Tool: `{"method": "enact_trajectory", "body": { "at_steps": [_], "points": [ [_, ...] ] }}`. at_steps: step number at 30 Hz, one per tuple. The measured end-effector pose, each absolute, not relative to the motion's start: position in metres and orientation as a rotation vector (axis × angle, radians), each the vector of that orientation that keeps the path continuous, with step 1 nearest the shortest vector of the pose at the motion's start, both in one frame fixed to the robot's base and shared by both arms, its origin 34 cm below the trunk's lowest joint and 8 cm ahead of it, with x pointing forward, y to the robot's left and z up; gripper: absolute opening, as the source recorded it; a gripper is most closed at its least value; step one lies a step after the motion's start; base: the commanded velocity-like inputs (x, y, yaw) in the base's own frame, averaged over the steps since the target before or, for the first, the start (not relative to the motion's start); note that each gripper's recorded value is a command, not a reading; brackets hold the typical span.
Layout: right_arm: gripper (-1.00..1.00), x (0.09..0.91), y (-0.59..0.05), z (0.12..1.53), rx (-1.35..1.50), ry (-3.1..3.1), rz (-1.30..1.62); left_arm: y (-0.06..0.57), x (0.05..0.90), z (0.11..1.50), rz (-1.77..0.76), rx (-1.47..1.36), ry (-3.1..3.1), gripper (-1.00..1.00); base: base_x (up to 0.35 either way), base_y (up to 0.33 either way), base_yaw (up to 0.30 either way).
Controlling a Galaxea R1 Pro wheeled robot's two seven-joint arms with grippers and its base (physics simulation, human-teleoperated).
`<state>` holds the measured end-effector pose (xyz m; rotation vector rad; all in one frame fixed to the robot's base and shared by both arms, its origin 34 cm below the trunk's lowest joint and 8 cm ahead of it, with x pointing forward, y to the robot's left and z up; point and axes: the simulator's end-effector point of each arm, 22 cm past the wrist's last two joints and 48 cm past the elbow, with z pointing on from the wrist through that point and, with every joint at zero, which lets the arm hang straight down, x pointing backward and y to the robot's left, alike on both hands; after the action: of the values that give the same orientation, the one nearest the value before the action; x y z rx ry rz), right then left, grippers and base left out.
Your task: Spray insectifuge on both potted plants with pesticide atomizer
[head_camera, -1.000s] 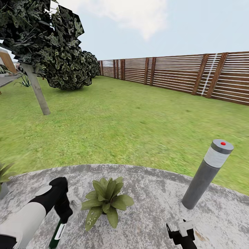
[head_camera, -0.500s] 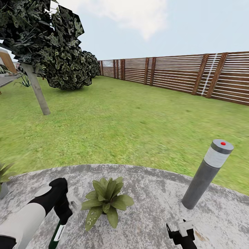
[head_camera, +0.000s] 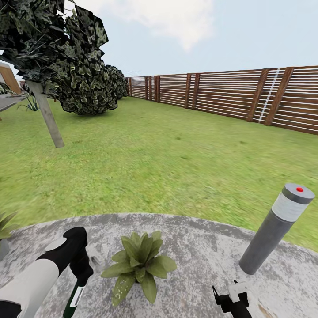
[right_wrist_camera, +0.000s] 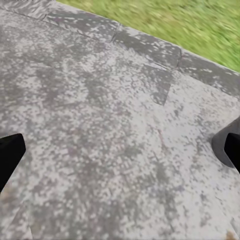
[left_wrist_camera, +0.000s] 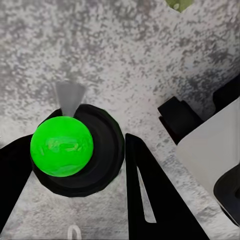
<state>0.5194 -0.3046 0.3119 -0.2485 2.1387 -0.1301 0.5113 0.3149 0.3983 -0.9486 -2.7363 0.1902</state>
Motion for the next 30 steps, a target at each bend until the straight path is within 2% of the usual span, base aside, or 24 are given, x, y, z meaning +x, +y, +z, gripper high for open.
{"method": "enact_trajectory", "body": {
  "at_steps": [12,30],
  "points": [
    [1.00,0.519,-0.305,0.312,-0.248,2.139,-0.130,0.330,0.503,0.383,0.122,-0.938,-2.726,-1.00,0.002,0.001,0.000],
    [1.00,0.519,-0.305,0.312,-0.248,2.139,-0.130,0.309,0.522,0.391,0.144,-1.001,-2.771,-1.00,0.000,0.000,0.000]
  ]
}}
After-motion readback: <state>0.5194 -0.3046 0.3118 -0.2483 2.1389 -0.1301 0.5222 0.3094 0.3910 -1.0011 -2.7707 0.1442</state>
